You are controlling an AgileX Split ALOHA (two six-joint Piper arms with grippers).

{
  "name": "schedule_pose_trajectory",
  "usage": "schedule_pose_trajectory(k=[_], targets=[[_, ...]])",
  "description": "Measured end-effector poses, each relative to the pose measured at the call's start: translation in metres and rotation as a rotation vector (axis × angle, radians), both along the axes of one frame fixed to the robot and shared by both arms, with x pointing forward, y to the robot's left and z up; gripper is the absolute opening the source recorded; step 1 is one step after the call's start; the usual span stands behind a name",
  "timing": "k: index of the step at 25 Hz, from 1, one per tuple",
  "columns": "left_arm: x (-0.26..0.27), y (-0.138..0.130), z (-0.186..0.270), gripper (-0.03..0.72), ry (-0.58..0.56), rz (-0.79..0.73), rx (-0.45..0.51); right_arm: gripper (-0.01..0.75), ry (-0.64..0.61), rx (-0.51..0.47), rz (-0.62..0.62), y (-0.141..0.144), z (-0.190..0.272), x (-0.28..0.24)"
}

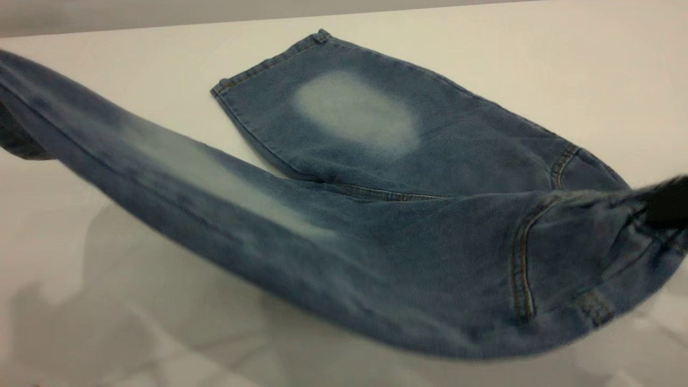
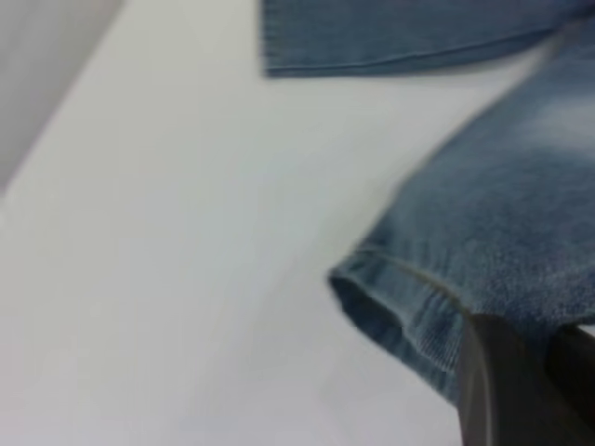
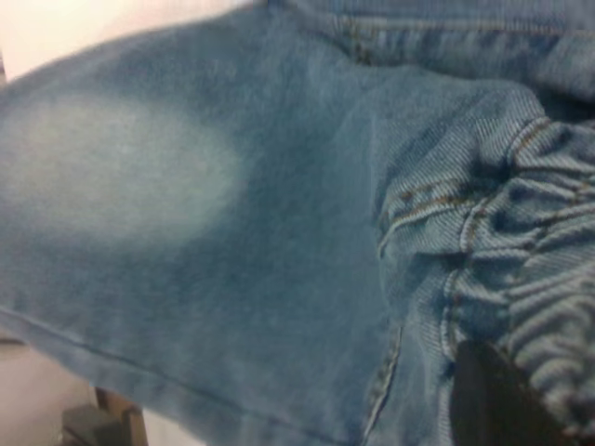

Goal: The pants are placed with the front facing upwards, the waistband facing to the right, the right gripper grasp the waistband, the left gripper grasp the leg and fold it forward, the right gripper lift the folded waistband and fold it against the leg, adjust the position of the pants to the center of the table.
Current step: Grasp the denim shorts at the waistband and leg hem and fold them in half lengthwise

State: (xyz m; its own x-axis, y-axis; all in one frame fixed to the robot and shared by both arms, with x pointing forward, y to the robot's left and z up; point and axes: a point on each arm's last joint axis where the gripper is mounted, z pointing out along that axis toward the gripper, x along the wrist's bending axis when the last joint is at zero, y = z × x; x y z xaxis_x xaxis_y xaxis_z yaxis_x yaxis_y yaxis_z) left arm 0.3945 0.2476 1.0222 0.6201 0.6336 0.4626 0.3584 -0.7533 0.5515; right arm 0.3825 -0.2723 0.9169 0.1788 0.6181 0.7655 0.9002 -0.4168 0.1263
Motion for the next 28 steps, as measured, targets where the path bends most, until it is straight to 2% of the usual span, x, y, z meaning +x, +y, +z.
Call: schedule_pose_trajectory(k=[4,7,13,20,28], targets=[[0.014,-0.001,0.005,0.090,-0.125,0.021,0.014,0.045,-0.046,-0.005,-0.039,0.000,0.011,0.000],[0.029,-0.004,0.006,0.090,-0.165,0.025,0.044,0.045,-0.049,0.005,-0.067,-0.001,0.012,0.001],[0.072,-0.019,0.008,0.089,-0.219,0.014,0.103,0.045,-0.045,-0.049,-0.155,-0.008,0.009,0.006],[0.137,-0.044,-0.007,0.089,-0.231,0.005,0.142,0.045,-0.045,-0.123,-0.289,-0.019,0.006,0.012],[0.203,-0.073,-0.045,0.089,-0.180,0.021,0.105,0.045,-0.029,-0.225,-0.434,-0.034,0.001,0.016]])
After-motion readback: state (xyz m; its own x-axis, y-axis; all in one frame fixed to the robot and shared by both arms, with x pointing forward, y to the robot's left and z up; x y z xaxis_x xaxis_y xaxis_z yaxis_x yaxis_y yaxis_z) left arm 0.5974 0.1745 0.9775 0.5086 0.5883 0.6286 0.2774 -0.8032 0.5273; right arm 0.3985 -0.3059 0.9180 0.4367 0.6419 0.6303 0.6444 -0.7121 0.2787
